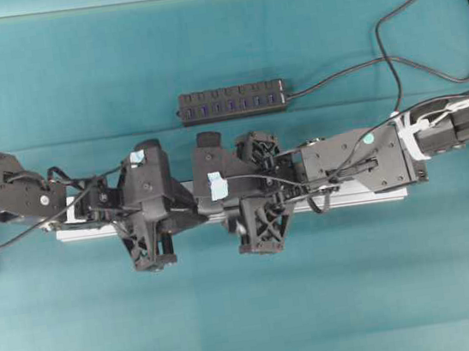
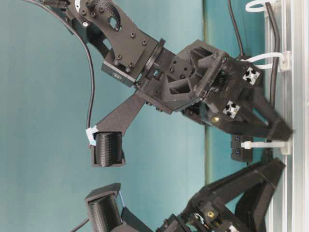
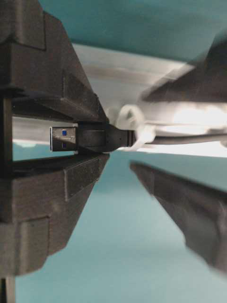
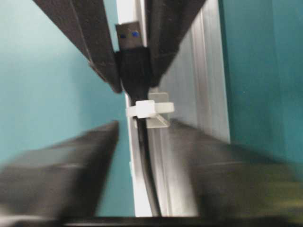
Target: Pass the USB cable through three rings with both arms.
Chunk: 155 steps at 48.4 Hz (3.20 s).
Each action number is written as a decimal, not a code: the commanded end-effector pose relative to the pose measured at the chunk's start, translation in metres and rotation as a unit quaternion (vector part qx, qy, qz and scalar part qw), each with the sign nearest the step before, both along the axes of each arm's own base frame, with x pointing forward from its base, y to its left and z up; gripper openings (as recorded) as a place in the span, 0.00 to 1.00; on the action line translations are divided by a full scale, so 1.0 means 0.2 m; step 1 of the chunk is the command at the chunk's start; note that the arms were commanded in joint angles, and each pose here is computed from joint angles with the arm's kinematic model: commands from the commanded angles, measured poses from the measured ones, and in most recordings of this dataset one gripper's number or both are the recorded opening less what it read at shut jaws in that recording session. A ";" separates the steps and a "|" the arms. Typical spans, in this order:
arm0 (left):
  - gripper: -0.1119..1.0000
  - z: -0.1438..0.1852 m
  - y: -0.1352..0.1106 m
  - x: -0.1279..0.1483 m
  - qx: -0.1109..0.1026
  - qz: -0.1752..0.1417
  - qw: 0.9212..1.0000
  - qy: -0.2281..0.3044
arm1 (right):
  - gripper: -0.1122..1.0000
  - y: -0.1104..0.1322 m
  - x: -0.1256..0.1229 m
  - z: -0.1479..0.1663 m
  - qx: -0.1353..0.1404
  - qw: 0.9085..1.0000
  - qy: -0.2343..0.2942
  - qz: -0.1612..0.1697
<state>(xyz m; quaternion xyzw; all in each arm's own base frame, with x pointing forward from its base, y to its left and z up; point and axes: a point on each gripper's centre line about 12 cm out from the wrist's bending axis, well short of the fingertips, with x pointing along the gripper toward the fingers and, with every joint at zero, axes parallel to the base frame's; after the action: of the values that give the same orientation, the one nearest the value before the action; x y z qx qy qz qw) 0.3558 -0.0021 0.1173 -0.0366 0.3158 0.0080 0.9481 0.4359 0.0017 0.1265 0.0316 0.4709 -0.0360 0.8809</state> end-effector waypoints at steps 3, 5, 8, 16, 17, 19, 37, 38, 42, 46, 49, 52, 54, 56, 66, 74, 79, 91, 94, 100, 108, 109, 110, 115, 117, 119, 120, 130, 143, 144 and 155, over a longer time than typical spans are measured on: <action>0.31 0.04 -0.03 -0.01 -0.001 -0.007 1.000 -0.001 | 0.68 0.00 0.00 0.07 0.000 1.000 -0.011 -0.002; 0.31 0.04 -0.03 -0.02 0.000 -0.008 1.000 0.002 | 0.78 -0.01 -0.01 0.08 -0.002 1.000 -0.009 -0.001; 0.31 0.05 -0.03 -0.03 -0.002 -0.008 1.000 0.004 | 0.88 -0.01 -0.03 0.11 -0.008 1.000 -0.004 0.001; 0.31 0.09 -0.03 -0.07 -0.001 -0.007 1.000 0.008 | 0.85 -0.04 -0.09 0.15 -0.014 1.000 0.006 -0.003; 0.31 0.10 -0.03 -0.08 -0.002 -0.006 1.000 0.007 | 0.85 -0.04 -0.10 0.16 -0.015 1.000 0.006 -0.004; 0.32 0.11 -0.03 -0.09 -0.002 -0.007 1.000 0.008 | 0.85 -0.04 -0.11 0.17 -0.015 1.000 0.006 -0.004; 0.31 0.21 -0.03 -0.19 -0.005 -0.003 1.000 0.013 | 0.85 -0.15 -0.28 0.33 -0.008 0.999 -0.025 -0.042; 0.31 0.22 -0.03 -0.20 -0.005 -0.003 1.000 0.014 | 0.85 -0.16 -0.29 0.35 -0.008 0.999 -0.029 -0.046; 0.31 0.25 -0.03 -0.22 -0.005 -0.003 1.000 0.015 | 0.84 -0.19 -0.34 0.38 -0.009 0.998 -0.037 -0.055; 0.31 0.28 -0.03 -0.25 -0.005 -0.004 1.000 0.008 | 0.84 -0.21 -0.39 0.40 -0.009 0.997 -0.041 -0.061; 0.31 0.31 -0.03 -0.25 -0.004 -0.004 1.000 -0.005 | 0.84 -0.21 -0.43 0.40 -0.008 0.997 -0.041 -0.064; 0.31 0.35 -0.03 -0.26 -0.006 -0.004 1.000 -0.017 | 0.84 -0.21 -0.45 0.38 -0.008 0.997 -0.038 -0.065; 0.32 0.37 -0.03 -0.27 -0.006 -0.004 1.000 -0.023 | 0.84 -0.21 -0.47 0.38 -0.007 0.997 -0.038 -0.066; 0.31 0.39 -0.02 -0.27 -0.005 -0.003 1.000 -0.026 | 0.84 -0.21 -0.48 0.37 -0.005 0.997 -0.038 -0.068; 0.31 0.45 -0.02 -0.29 -0.009 -0.001 0.999 -0.047 | 0.84 -0.21 -0.50 0.37 0.000 0.996 -0.042 -0.076; 0.31 0.46 -0.02 -0.27 -0.015 0.004 0.999 -0.051 | 0.84 -0.25 -0.50 0.42 0.000 0.994 -0.076 -0.082; 0.31 0.46 -0.02 -0.27 -0.015 0.003 0.999 -0.052 | 0.84 -0.27 -0.50 0.46 0.000 0.990 -0.112 -0.085; 0.31 0.48 -0.02 -0.27 -0.015 0.004 0.998 -0.057 | 0.84 -0.25 -0.56 0.51 0.002 0.979 -0.190 -0.076; 0.31 0.48 -0.02 -0.27 -0.015 0.004 0.998 -0.059 | 0.84 -0.24 -0.59 0.52 0.004 0.976 -0.206 -0.073; 0.31 0.48 -0.02 -0.26 -0.015 0.005 0.998 -0.060 | 0.82 -0.22 -0.65 0.54 0.005 0.969 -0.238 -0.065; 0.31 0.49 -0.02 -0.26 -0.015 0.005 0.998 -0.062 | 0.80 -0.18 -0.73 0.56 0.009 0.962 -0.266 -0.057; 0.31 0.49 -0.02 -0.26 -0.015 0.005 0.998 -0.062 | 0.80 -0.18 -0.74 0.56 0.009 0.962 -0.266 -0.057; 0.31 0.49 -0.02 -0.26 -0.015 0.005 0.998 -0.062 | 0.80 -0.18 -0.75 0.56 0.009 0.962 -0.267 -0.057; 0.31 0.49 -0.02 -0.26 -0.015 0.005 0.998 -0.063 | 0.79 -0.18 -0.79 0.57 0.009 0.960 -0.275 -0.056; 0.31 0.49 -0.02 -0.26 -0.015 0.005 0.998 -0.063 | 0.79 -0.17 -0.80 0.57 0.009 0.959 -0.276 -0.056; 0.31 0.49 -0.02 -0.26 -0.015 0.005 0.998 -0.063 | 0.79 -0.17 -0.81 0.57 0.009 0.959 -0.277 -0.056; 0.31 0.49 -0.02 -0.26 -0.015 0.005 0.998 -0.063 | 0.79 -0.17 -0.81 0.57 0.008 0.959 -0.276 -0.057; 0.31 0.49 -0.02 -0.26 -0.015 0.006 0.998 -0.063 | 0.79 -0.17 -0.81 0.56 0.009 0.961 -0.272 -0.057; 0.32 0.49 -0.02 -0.26 -0.015 0.006 0.998 -0.063 | 0.79 -0.17 -0.81 0.55 0.009 0.962 -0.268 -0.057; 0.31 0.49 -0.02 -0.26 -0.015 0.006 0.998 -0.063 | 0.79 -0.17 -0.81 0.55 0.009 0.962 -0.268 -0.058; 0.31 0.50 -0.02 -0.26 -0.014 0.005 0.998 -0.064 | 0.79 -0.18 -0.81 0.53 0.009 0.963 -0.264 -0.058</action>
<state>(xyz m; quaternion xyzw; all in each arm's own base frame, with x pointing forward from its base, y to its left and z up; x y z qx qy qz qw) 0.2990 -0.0051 0.2024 -0.0522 0.2778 0.0076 0.9592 0.2724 -0.0337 0.2298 0.0691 0.2261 -0.0729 0.9689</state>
